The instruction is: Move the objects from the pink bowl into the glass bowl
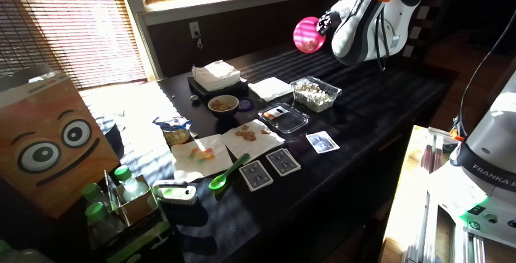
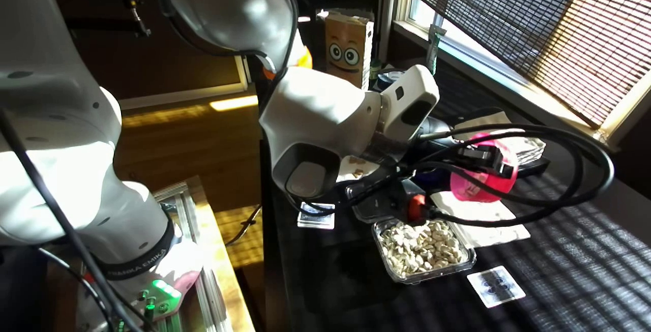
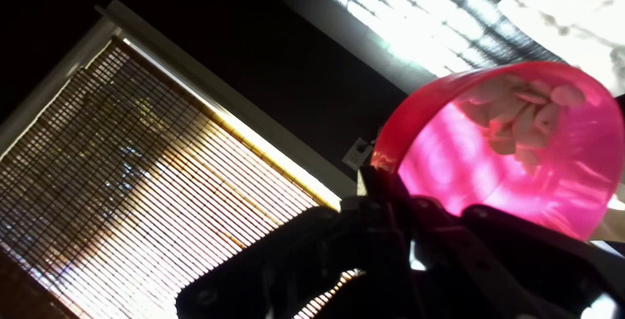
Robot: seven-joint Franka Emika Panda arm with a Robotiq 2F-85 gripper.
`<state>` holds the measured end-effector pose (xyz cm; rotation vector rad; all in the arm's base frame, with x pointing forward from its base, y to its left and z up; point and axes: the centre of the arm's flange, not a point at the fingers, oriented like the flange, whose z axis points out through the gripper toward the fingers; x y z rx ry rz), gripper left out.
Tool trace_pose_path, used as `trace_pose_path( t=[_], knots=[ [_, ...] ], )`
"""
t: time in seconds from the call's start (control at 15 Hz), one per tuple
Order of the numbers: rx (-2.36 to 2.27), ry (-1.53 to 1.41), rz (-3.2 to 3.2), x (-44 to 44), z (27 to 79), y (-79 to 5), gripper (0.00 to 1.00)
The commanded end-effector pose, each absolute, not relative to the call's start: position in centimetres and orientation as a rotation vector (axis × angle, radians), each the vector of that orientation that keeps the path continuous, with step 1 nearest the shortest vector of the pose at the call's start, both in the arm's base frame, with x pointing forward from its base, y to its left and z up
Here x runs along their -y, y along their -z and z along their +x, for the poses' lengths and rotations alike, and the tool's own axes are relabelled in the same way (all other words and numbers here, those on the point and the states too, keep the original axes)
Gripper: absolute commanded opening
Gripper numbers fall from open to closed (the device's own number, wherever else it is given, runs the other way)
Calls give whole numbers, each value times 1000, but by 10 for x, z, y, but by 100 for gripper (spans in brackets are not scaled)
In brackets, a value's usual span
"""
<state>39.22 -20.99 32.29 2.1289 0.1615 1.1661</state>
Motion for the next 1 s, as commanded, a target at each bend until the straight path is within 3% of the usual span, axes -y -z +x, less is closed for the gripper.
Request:
trace_pose_path(
  t=[0.0, 0.93],
  knots=[
    [-211, -1199, 2062, 212, 384, -314, 1],
    [-374, -1292, 1918, 212, 381, -328, 1]
  ],
)
